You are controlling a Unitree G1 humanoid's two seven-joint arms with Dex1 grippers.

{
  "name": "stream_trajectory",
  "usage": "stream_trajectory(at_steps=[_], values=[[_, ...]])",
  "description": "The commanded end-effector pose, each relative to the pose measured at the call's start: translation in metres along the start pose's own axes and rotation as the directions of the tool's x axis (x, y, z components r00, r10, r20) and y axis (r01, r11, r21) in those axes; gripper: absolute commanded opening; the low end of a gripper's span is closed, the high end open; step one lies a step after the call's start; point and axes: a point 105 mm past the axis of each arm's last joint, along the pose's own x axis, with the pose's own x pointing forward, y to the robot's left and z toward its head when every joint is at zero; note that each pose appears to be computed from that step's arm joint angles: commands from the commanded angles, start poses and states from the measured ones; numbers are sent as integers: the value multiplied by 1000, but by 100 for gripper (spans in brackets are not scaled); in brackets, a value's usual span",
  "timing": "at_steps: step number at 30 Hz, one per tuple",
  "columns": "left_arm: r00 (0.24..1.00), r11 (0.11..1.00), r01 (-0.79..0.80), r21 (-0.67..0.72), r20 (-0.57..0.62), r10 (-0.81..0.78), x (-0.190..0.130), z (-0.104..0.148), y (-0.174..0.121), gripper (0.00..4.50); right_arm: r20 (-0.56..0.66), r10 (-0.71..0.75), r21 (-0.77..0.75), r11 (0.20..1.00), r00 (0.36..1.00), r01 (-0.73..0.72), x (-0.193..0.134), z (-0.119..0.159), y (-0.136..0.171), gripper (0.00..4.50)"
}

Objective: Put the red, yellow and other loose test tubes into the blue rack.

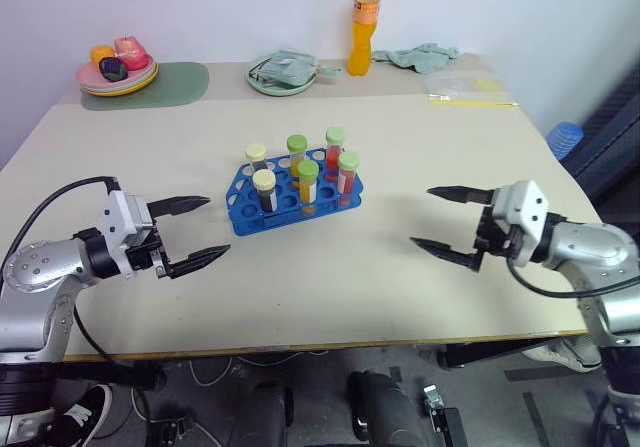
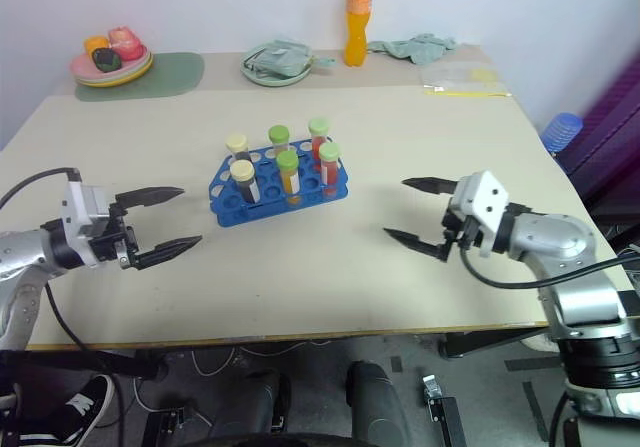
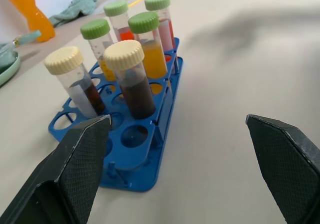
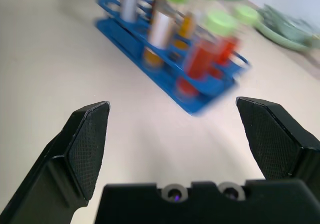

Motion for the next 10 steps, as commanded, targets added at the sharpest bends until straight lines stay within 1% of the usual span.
stream_trajectory(at_steps=[1, 4, 7, 10], values=[[999, 999, 33, 19, 32, -34, 3, 12, -1, 446, 46, -24, -37, 999, 999, 26, -3, 19, -7, 450], [999, 999, 41, 17, 31, -42, 7, 5, -3, 446, 46, -30, -42, 999, 998, 32, -2, 21, 0, 450], [998, 998, 58, 21, 34, -59, 13, 4, -8, 446, 23, -48, -37, 998, 999, 49, -6, 19, -1, 450], [996, 997, 71, 7, 45, -71, 15, 3, -8, 446, 14, -62, -34, 998, 998, 62, -4, 22, -2, 450]])
